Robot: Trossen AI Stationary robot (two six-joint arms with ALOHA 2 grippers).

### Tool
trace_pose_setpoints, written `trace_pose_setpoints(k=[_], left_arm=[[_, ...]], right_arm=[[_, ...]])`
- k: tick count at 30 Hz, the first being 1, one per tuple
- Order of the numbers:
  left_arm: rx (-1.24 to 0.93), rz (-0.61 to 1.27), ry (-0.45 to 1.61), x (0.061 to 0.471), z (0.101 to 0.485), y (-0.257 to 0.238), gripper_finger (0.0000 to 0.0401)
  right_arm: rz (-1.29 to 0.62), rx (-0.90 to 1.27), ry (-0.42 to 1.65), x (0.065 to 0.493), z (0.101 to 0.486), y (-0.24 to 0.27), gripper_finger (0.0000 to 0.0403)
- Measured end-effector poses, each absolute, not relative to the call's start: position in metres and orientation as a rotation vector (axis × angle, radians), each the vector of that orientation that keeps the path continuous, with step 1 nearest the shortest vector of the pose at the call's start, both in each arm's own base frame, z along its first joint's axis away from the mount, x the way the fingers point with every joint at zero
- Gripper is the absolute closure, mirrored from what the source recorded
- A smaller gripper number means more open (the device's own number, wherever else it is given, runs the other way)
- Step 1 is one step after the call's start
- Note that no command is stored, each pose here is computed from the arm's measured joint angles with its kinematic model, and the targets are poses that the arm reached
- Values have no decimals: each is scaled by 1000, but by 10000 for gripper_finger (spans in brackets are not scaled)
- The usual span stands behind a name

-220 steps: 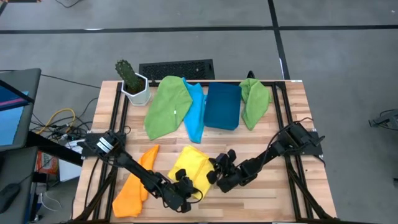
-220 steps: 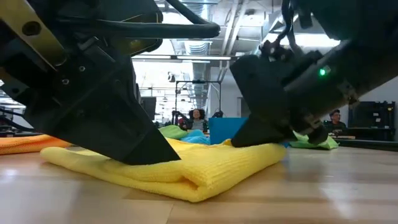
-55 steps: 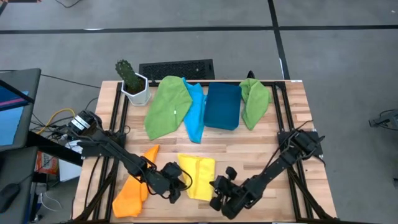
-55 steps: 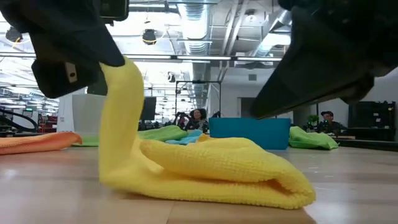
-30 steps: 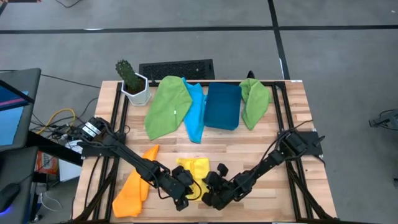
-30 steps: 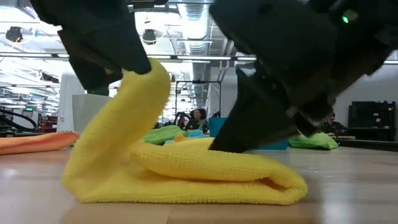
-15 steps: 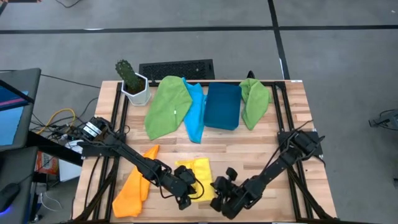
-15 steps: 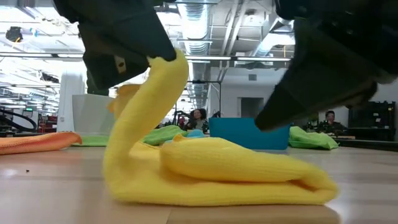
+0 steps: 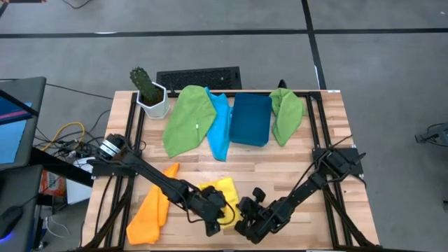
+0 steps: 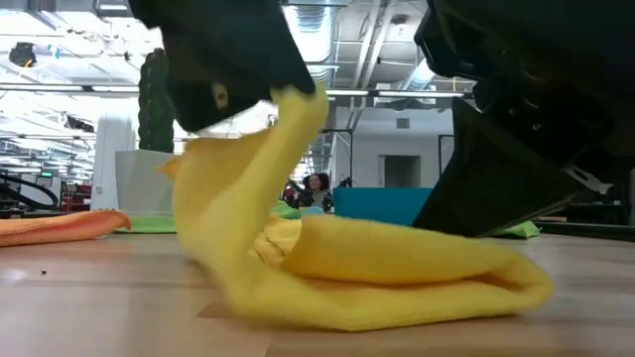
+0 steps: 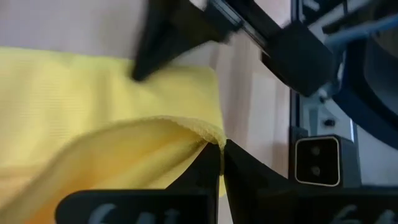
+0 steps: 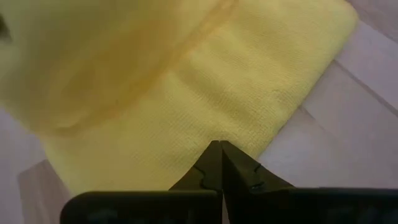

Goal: Fold microfiber towels
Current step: Fold the yellow towel

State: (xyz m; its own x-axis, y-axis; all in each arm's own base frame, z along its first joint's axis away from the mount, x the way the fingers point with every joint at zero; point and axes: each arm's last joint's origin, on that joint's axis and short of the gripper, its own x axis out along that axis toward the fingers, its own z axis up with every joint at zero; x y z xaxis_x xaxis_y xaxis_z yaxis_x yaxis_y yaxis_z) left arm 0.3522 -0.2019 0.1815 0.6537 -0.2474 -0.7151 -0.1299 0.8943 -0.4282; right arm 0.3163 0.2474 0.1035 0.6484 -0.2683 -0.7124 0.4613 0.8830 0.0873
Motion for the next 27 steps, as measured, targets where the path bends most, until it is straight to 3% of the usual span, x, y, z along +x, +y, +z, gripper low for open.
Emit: trace_pose_setpoints(k=[27], left_arm=[[-370,-153,882,406,191,-209,401]], right_arm=[[-342,247,735,289,112,277,378]])
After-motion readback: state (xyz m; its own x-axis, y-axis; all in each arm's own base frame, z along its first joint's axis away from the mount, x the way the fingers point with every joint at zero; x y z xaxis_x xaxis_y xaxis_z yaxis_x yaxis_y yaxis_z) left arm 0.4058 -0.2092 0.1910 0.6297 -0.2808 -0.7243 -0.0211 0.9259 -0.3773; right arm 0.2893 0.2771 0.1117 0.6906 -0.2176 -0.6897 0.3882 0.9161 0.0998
